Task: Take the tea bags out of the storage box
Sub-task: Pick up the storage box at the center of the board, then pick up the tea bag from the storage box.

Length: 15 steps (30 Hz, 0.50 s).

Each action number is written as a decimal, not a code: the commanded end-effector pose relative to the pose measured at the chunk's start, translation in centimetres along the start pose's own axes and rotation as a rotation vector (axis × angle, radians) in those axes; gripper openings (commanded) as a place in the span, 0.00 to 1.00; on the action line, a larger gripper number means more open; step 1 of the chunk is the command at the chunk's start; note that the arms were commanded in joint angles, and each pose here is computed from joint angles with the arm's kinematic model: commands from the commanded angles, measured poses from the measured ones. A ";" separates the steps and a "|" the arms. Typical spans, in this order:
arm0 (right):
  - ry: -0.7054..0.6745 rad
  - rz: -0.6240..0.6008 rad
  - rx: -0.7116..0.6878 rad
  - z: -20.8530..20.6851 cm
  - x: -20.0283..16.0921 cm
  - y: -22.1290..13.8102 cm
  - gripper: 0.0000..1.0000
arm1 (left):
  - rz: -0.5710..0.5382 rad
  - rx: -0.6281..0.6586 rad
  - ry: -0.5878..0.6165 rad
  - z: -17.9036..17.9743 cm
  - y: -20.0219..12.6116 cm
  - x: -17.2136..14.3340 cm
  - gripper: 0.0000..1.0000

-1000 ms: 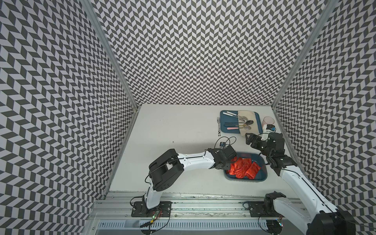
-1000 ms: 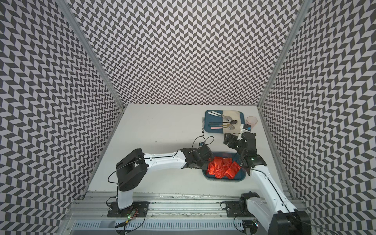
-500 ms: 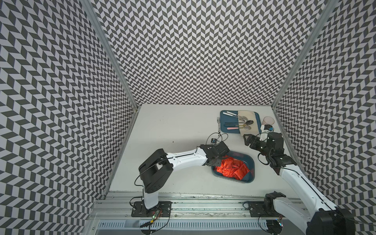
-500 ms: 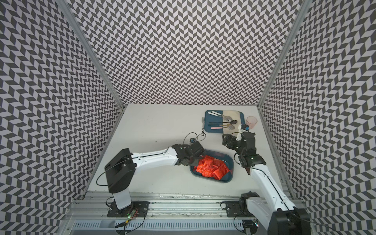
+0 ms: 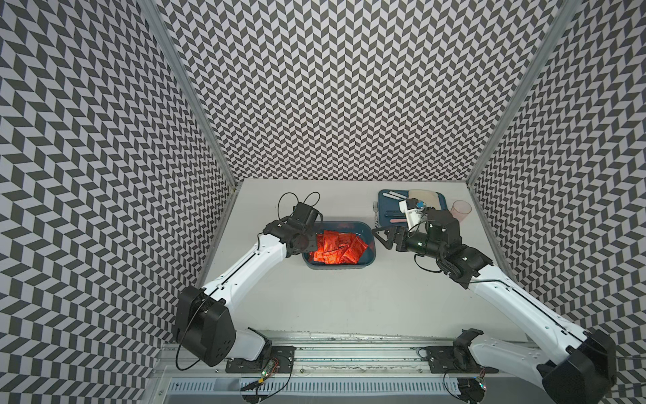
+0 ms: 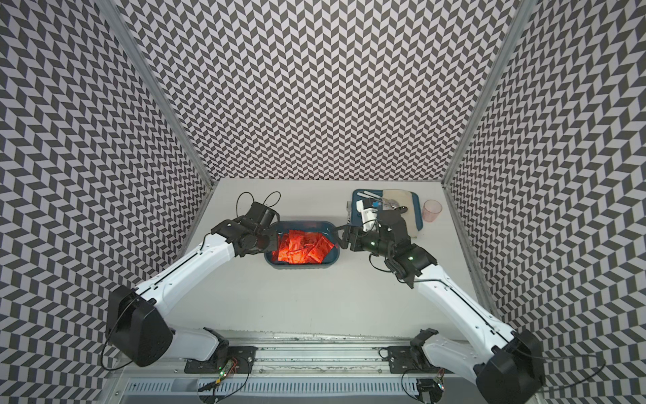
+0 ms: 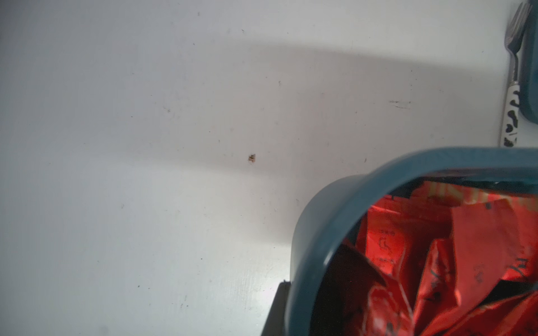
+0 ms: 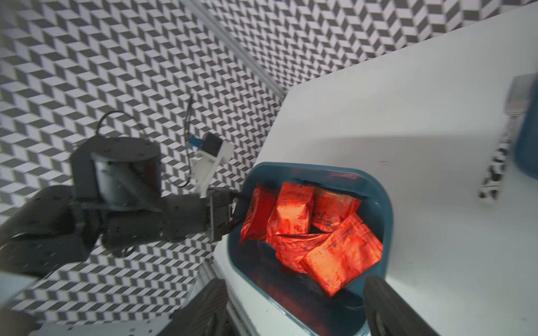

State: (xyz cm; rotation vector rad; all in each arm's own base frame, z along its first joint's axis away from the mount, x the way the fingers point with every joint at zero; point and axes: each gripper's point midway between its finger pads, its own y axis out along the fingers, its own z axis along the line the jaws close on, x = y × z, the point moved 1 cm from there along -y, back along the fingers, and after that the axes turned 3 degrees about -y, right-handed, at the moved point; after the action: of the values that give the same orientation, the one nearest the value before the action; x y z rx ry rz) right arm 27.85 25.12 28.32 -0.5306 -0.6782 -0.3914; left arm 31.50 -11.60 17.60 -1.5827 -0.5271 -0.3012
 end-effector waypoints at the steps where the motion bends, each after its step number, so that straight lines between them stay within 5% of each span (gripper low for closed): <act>1: 0.044 0.050 0.111 3.0 -0.2 2.0 0.72 | -0.011 -0.016 0.018 1.9 -1.6 -0.1 0.00; 7: 0.069 0.171 0.246 7.7 -3.1 7.1 0.61 | 0.012 -0.063 -0.017 3.3 -0.7 -1.6 0.00; 15: 0.080 0.297 0.259 9.3 -7.3 14.2 0.51 | -0.025 -0.058 -0.040 4.5 -1.5 -1.9 0.00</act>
State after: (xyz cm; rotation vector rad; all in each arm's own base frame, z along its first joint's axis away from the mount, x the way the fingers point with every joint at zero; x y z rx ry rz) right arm 24.83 41.25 23.64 -0.4250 -0.5319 -0.0339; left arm 28.28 -7.40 16.04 -1.6098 -0.5148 -0.2538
